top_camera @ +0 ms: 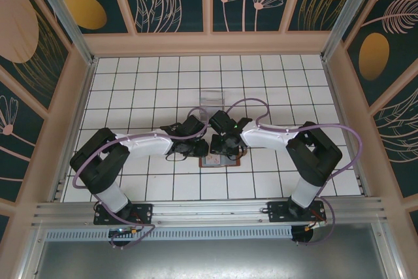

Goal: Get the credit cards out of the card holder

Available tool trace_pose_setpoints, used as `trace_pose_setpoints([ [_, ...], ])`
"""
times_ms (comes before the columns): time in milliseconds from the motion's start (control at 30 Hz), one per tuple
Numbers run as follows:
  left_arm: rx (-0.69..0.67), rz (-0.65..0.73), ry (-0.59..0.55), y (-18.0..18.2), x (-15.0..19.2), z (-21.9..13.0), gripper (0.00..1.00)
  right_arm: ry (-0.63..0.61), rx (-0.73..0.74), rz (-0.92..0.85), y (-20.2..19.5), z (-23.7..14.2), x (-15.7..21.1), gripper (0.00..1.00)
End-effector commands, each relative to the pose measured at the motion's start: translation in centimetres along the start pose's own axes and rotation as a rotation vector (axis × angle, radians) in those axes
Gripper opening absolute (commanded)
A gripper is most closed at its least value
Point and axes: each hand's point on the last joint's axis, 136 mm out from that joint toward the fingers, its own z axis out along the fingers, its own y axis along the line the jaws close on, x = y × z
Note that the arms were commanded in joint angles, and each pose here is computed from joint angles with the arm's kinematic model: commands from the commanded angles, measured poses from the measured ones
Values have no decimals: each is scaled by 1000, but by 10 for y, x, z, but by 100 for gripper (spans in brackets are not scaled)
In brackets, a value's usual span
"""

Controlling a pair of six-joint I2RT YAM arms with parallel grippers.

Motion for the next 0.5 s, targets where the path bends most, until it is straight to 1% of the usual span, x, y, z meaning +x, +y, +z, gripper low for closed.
trace_pose_setpoints([
  [0, -69, 6, 56, 19, 19, 11, 26, 10, -1, 12, -7, 5, 3, 30],
  [167, -68, 6, 56, 19, 19, 11, 26, 17, -32, 18, -8, 7, 6, 30],
  [233, -83, 3, 77, 24, 24, 17, 26, 20, -65, 25, -6, 9, 7, 30],
  [467, -87, 0, 87, 25, 26, 19, 25, 10, -224, 27, 6, 0, 7, 30],
])
